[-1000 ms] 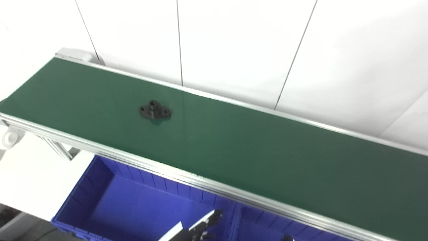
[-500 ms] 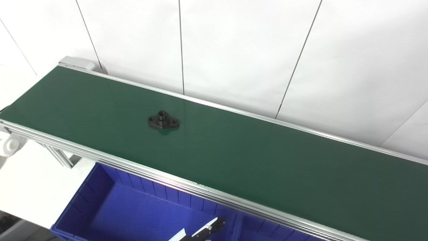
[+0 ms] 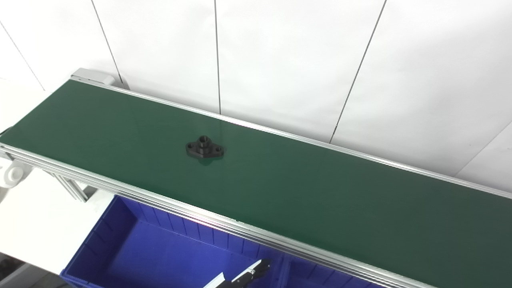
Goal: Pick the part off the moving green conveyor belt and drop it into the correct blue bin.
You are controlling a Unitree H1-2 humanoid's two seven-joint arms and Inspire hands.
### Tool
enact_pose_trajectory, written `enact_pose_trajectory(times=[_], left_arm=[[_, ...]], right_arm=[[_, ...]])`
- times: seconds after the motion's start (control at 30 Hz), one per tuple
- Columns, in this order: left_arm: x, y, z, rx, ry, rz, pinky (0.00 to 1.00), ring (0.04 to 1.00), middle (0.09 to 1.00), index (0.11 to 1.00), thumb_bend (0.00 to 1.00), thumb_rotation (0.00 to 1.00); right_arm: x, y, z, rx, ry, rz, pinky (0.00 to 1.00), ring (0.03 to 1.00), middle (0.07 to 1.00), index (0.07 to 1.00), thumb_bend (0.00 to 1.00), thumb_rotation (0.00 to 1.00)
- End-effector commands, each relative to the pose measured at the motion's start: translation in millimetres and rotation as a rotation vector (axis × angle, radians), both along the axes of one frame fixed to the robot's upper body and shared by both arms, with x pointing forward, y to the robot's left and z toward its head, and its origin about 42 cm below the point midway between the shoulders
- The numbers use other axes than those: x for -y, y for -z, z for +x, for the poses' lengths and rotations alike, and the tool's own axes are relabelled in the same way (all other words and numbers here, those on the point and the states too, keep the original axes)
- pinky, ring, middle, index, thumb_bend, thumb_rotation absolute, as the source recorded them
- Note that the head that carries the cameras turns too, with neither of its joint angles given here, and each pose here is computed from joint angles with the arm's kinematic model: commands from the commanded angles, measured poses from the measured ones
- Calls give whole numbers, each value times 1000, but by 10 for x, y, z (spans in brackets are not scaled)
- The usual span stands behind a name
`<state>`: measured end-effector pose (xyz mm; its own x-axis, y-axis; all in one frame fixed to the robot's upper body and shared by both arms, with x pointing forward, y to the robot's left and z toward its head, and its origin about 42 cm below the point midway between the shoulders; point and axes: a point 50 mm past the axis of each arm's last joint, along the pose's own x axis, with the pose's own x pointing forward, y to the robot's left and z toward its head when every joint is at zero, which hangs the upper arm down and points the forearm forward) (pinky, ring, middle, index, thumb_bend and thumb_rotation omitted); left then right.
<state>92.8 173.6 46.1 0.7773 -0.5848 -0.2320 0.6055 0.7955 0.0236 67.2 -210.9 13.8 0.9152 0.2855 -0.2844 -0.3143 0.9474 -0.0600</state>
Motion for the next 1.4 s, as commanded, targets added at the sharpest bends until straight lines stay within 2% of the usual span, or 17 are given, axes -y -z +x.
enact_pose_trajectory(times=[0.0, 0.2, 0.43, 0.63, 0.93, 1.03, 1.17, 1.2, 1.37], left_arm=[[-34, -103, 32, 50, -4, -24, 841, 1000, 1000, 1000, 881, 633], [-70, -191, 22, 50, -10, -37, 872, 1000, 1000, 1000, 888, 637], [-59, -193, 53, 71, -3, -13, 930, 1000, 1000, 1000, 866, 650], [-76, -188, 96, 73, -3, -20, 910, 1000, 1000, 1000, 868, 641], [-52, -197, 141, 74, -1, -43, 991, 1000, 1000, 1000, 860, 622], [-30, -209, 155, 83, -5, -46, 1000, 1000, 1000, 1000, 867, 623], [-3, -187, 170, 79, -5, -69, 1000, 1000, 1000, 1000, 873, 616], [3, -182, 173, 78, -6, -72, 1000, 1000, 1000, 1000, 876, 614], [27, -176, 193, 79, -7, -89, 1000, 1000, 1000, 1000, 884, 604]], right_arm=[[-32, -89, 17, 55, -1, 7, 967, 914, 957, 978, 833, 803], [-76, -146, 4, 66, -2, 11, 923, 904, 952, 973, 826, 810], [-64, -157, 28, 72, 7, 22, 889, 902, 958, 968, 830, 756], [-37, -315, 62, 153, 52, 42, 925, 912, 953, 983, 846, 707], [-23, -797, 145, 344, 66, 13, 851, 870, 897, 935, 876, 646], [-26, -1042, 265, 442, 92, 8, 829, 860, 869, 925, 873, 649], [0, -1374, 582, 575, 124, -14, 786, 818, 855, 903, 877, 628], [6, -1417, 631, 588, 131, -21, 780, 814, 853, 900, 880, 627], [31, -1748, 1232, 643, 142, -136, 787, 822, 864, 889, 865, 610]])
